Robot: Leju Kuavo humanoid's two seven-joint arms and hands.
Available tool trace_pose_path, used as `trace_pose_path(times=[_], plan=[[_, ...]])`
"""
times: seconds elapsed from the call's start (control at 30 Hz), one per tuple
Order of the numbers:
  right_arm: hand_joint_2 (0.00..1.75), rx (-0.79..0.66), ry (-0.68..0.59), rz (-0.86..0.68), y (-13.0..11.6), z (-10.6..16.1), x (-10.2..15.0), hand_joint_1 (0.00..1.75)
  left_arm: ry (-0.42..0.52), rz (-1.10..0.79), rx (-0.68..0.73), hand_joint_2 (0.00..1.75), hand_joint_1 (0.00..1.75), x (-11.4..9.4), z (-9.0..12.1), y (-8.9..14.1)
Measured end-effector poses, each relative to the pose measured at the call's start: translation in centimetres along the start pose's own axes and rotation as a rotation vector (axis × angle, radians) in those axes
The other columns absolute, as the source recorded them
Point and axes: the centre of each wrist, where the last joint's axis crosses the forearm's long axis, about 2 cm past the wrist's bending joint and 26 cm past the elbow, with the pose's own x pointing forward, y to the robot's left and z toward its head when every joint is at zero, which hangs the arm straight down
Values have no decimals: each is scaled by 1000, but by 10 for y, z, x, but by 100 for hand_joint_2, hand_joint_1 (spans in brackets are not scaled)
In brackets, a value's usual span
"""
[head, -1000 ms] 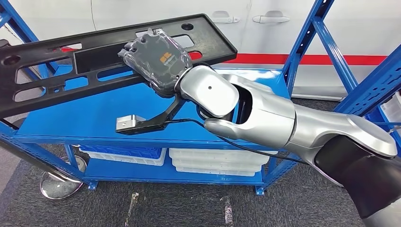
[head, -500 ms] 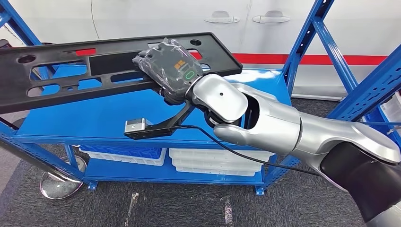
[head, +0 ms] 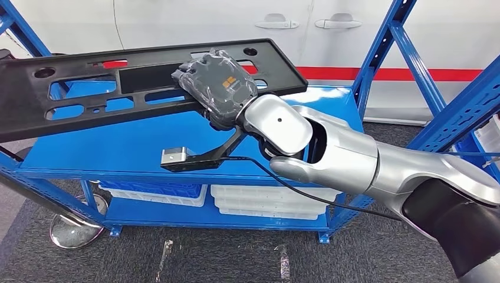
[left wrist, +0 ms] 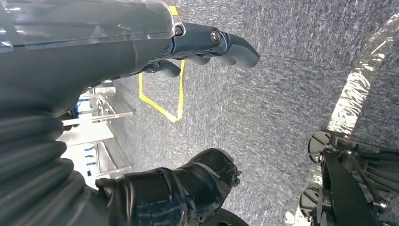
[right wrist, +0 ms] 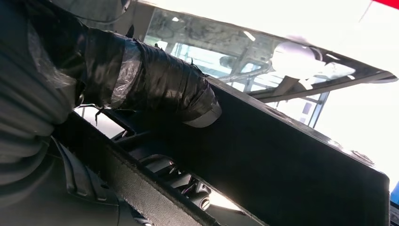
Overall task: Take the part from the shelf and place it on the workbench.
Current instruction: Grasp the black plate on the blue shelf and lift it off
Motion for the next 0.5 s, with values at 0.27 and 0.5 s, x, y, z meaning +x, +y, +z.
trace_pose_path(times=[0.27,0.5], plan=[[175,-27,5,44,-1,0,0,175,-26,-8,4,175,0,1,0,0],[175,-32,2,46,-1,0,0,175,-35,-8,-1,175,0,5,0,0]])
